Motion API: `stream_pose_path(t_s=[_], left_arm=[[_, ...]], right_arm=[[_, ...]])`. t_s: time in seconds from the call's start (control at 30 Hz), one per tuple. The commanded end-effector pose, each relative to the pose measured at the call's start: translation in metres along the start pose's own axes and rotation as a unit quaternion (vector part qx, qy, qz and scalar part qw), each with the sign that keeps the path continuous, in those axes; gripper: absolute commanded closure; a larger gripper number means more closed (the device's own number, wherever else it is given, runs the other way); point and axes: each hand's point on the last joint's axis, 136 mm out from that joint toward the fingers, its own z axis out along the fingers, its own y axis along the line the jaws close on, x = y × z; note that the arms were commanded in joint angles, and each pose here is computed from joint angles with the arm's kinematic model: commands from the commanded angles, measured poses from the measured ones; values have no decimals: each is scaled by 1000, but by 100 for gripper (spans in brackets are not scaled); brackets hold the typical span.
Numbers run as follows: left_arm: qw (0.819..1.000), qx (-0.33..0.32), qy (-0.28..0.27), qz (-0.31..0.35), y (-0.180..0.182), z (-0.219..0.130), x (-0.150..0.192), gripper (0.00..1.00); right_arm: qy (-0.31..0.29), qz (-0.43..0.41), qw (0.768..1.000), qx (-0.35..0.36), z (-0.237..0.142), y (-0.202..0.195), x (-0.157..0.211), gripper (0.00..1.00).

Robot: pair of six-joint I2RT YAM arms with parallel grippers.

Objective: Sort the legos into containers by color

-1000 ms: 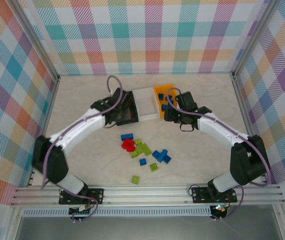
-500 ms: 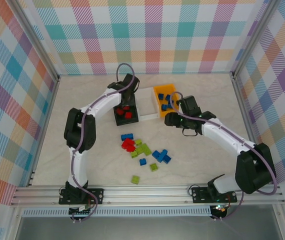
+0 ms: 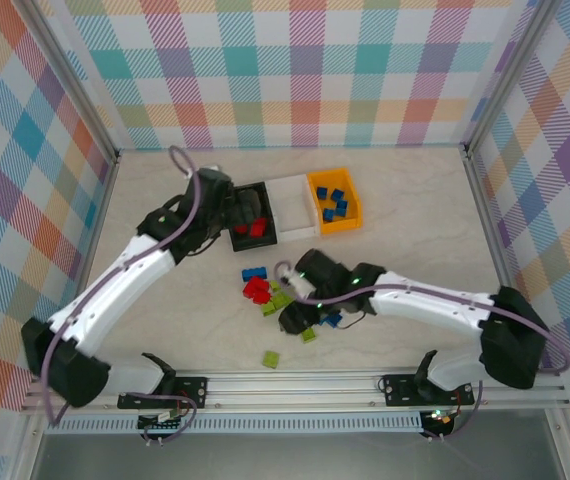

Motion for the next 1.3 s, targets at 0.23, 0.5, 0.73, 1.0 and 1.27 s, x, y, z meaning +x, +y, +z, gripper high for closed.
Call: stream_pose_path(t_s=[0.23,0.5,0.73,1.0,1.27], left_arm=[[998,-64,10,-6,55,-24,35,0],[996,-85,21,-21,76,-22,44,0],[995,-91,23,-31,85,-20,47,0],[995,-91,30,-35,86,-14,50,0],[995,-88,37,-42,85,-8,51,0]], right_arm=[[87,-141,986,32,60,35,17,30],[110,-192,973,68,87,33,22,30],[127,-226,964,55,96,47,38,31],[141,-242,957,80,103,38,52,42],[125,-248,957,90,103,35,47,61]])
